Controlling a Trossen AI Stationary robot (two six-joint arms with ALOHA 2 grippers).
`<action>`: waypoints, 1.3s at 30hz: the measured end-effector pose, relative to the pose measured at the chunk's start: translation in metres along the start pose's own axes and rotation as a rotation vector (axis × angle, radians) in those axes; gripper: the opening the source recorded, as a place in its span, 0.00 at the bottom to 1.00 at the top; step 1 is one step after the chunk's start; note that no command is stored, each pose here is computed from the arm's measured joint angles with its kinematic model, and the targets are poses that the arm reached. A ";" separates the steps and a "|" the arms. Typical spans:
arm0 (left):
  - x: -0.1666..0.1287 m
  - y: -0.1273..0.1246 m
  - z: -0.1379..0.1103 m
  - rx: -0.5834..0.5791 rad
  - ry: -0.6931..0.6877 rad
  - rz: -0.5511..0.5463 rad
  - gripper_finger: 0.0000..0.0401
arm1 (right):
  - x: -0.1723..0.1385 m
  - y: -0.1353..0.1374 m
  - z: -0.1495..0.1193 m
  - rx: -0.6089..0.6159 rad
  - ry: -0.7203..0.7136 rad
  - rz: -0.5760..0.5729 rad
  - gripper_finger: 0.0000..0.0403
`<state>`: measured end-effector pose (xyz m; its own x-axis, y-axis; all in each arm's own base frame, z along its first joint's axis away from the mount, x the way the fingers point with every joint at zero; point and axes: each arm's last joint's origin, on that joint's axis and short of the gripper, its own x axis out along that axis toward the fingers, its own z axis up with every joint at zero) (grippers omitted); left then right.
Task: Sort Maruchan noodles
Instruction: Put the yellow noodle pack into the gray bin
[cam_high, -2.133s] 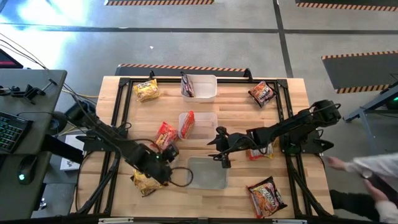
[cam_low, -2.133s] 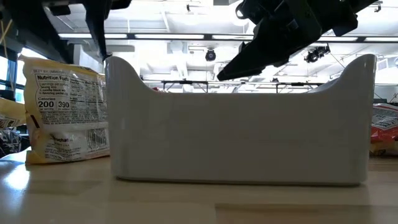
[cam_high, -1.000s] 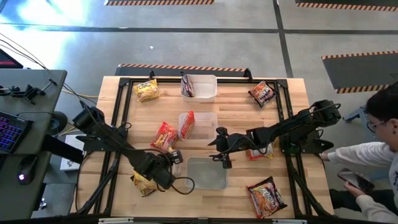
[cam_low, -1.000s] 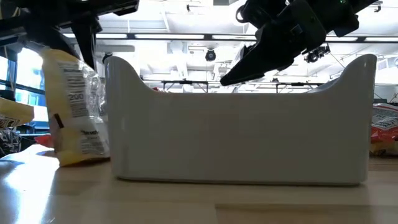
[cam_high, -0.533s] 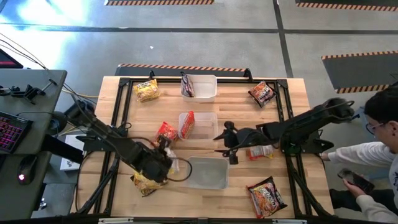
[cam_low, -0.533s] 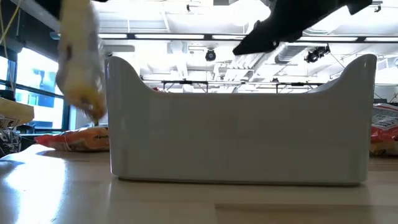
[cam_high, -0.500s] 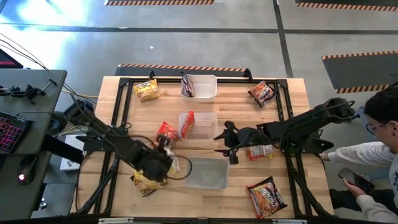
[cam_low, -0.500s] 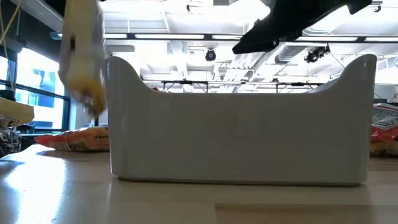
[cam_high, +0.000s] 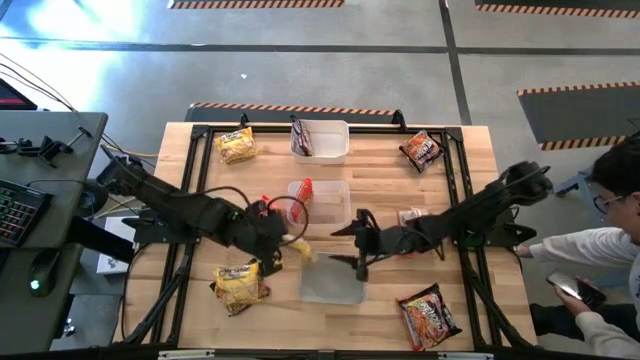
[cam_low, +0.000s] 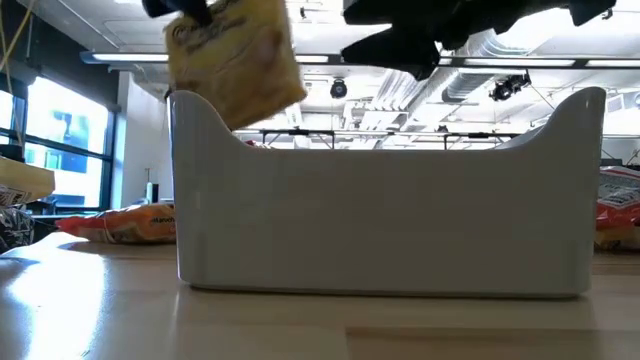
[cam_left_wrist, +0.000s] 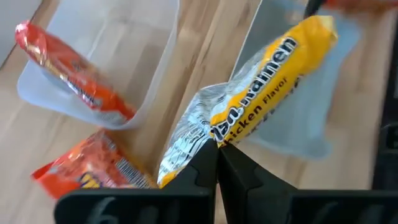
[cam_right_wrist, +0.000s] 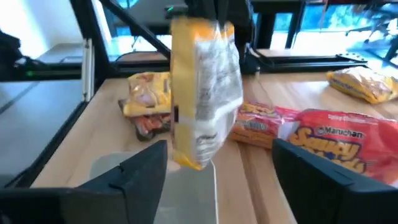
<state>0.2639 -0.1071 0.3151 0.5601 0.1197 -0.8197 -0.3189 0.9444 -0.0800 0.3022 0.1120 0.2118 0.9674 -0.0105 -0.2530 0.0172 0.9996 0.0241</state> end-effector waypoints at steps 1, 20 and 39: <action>-0.002 0.001 0.002 -0.013 -0.018 -0.007 0.00 | 0.003 0.003 -0.003 0.003 -0.013 -0.002 0.69; -0.016 0.005 0.018 -0.070 -0.200 -0.048 0.00 | 0.030 -0.011 -0.002 0.156 -0.274 -0.031 0.71; -0.017 0.006 0.031 -0.057 -0.297 -0.070 0.00 | 0.034 -0.024 0.003 0.129 -0.302 0.032 0.64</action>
<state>0.2763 -0.0944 0.3458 0.7784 0.1469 -0.6103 -0.3092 0.9358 -0.1692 0.3351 0.0876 0.2052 0.9988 -0.0060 0.0476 -0.0014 0.9880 0.1546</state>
